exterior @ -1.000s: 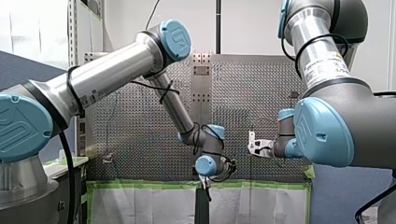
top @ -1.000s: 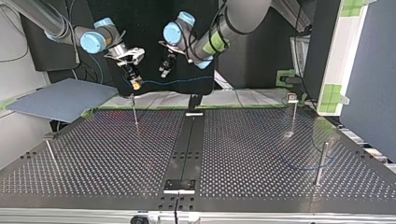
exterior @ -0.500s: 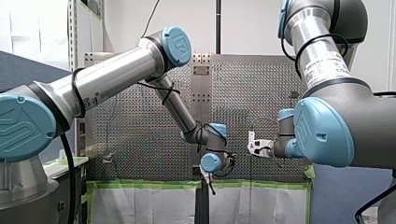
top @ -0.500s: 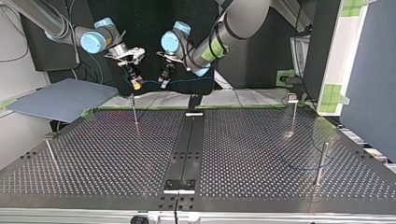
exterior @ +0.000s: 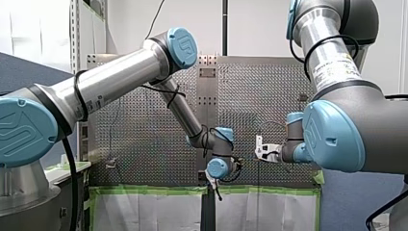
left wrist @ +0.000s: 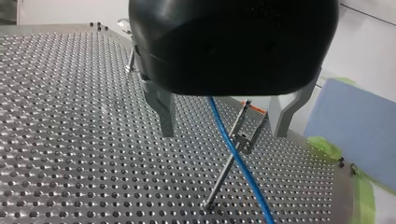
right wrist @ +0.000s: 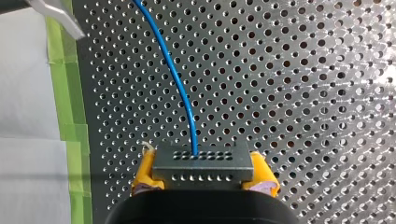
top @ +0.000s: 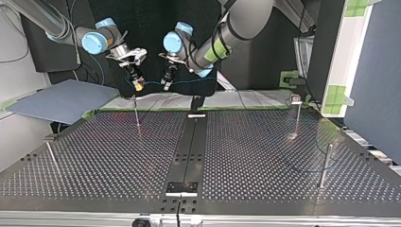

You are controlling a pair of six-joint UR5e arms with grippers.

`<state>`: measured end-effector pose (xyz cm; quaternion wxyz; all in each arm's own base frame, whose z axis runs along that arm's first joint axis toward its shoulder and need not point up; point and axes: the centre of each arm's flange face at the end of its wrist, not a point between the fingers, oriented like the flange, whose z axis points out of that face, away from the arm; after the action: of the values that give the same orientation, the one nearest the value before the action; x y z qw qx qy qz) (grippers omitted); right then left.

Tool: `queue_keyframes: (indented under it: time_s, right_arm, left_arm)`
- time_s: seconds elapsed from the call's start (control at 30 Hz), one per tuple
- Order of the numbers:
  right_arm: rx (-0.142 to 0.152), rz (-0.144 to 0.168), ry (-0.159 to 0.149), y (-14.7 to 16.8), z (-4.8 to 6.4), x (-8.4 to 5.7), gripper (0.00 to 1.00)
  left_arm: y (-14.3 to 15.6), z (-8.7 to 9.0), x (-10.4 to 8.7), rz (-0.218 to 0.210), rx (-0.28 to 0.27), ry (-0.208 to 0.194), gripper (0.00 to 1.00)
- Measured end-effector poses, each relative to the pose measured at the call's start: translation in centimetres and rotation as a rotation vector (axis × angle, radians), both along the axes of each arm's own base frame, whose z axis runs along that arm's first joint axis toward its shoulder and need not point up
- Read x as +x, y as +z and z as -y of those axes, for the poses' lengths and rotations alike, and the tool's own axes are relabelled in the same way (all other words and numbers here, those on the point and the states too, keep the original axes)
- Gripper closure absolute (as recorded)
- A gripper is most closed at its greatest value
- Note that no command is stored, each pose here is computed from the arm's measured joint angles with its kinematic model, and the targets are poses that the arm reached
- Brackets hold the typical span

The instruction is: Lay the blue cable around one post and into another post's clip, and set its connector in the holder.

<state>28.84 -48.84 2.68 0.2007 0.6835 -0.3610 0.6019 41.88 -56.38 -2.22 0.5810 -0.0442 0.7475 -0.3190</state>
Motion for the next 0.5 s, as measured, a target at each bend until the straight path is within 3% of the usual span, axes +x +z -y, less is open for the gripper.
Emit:
queue_keyframes:
  time_s: [0.07,0.1,0.17,0.3,0.37,0.5]
  right_arm:
    - [0.000,0.000,0.000,0.00,0.00,0.00,1.00]
    - [0.001,0.001,0.000,0.00,0.00,0.00,1.00]
    - [0.001,0.001,0.000,0.00,0.00,0.00,1.00]
    - [0.001,0.001,0.000,-0.01,0.00,-0.01,1.00]
    - [0.001,0.001,0.000,0.00,-0.01,0.01,1.00]
    - [0.001,0.001,0.001,0.01,-0.01,0.01,1.00]
  left_arm:
    - [0.10,0.10,0.02,0.009,-0.007,0.005,0.51]
    - [0.15,0.14,0.03,0.013,-0.009,0.008,0.51]
    - [0.22,0.20,0.07,0.023,-0.009,0.011,0.67]
    - [0.26,0.16,0.14,0.037,0.014,0.013,0.74]
    - [0.22,0.05,0.15,0.039,0.033,0.017,0.89]
    - [0.10,-0.10,0.11,0.037,0.051,0.020,1.00]
